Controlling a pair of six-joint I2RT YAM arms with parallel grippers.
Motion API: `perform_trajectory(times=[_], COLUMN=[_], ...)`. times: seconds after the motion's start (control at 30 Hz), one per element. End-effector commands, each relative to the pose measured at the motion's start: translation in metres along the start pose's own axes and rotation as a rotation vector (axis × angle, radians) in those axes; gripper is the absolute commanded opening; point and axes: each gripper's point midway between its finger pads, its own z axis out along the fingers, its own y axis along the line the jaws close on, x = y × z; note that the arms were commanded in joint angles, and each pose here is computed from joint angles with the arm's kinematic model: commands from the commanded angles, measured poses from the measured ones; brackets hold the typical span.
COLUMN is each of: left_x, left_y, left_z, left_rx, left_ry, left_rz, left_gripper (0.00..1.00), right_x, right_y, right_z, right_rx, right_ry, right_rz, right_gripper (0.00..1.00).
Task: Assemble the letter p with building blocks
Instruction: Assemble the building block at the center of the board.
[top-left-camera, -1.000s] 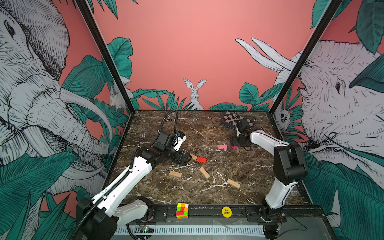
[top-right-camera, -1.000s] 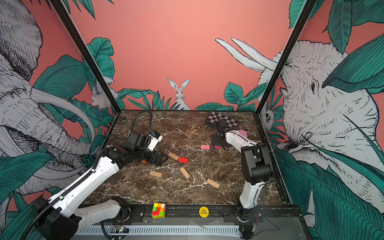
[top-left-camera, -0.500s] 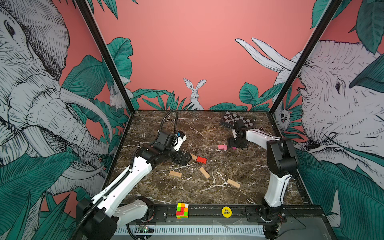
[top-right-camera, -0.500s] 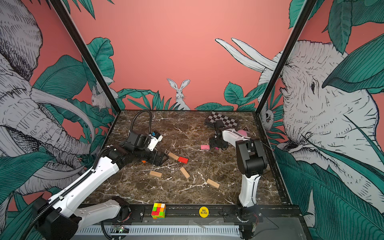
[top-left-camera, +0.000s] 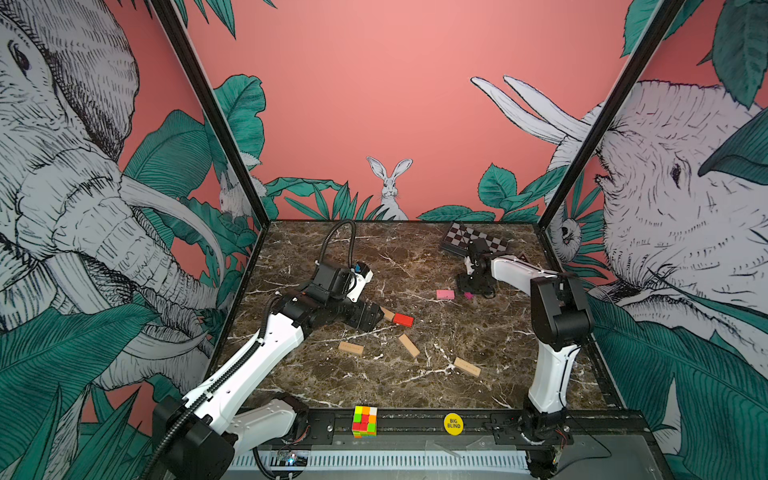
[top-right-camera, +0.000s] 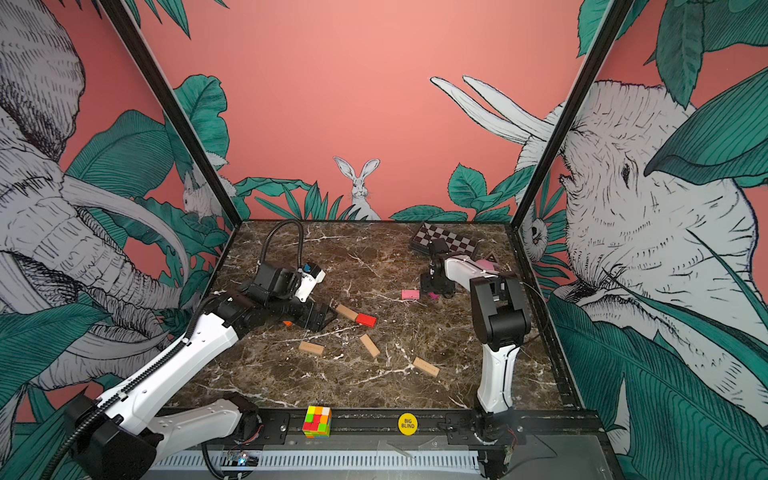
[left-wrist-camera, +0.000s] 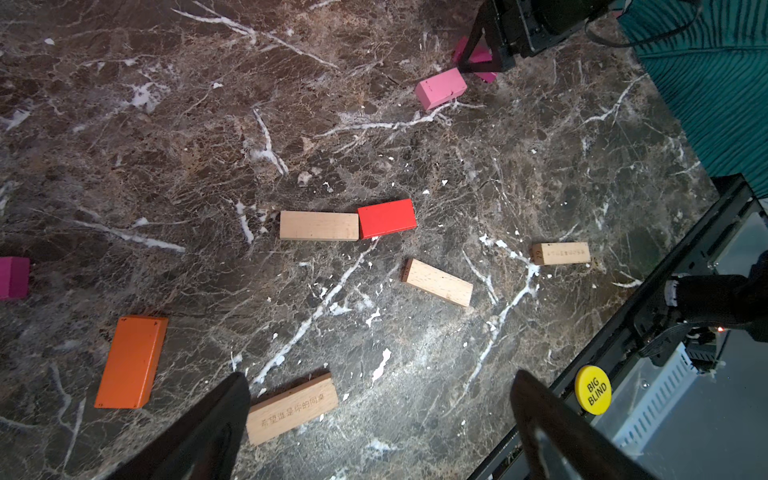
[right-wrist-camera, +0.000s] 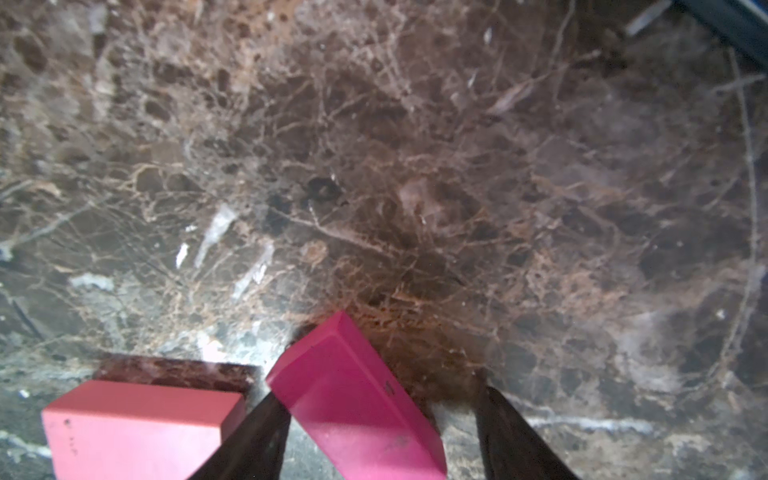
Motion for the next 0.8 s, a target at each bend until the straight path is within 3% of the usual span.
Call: perform_trajectory(times=[0.0, 0.53, 0.77], left_x=[0.004, 0.005, 0.006], left_y=[0.001, 0.002, 0.003], left_z=[0.000, 0.000, 0.000], left_rx=[-0.006, -0.014, -0.018], left_ry=[0.006, 0.010, 0.014], left_rz=[0.008, 0.005, 0.003], left_gripper=[1.00, 1.00, 1.00], right_x=[0.003, 0.013, 0.028], right_y=[0.003, 0.012, 0.013], right_z=[0.007, 0.004, 0.009], right_rx=[-0.024, -0.088, -0.103], right_ry=[0.025, 0.035, 0.059], right_rz=[-0.008, 0.017, 0.029], right_gripper=[0.67, 0.40, 0.36])
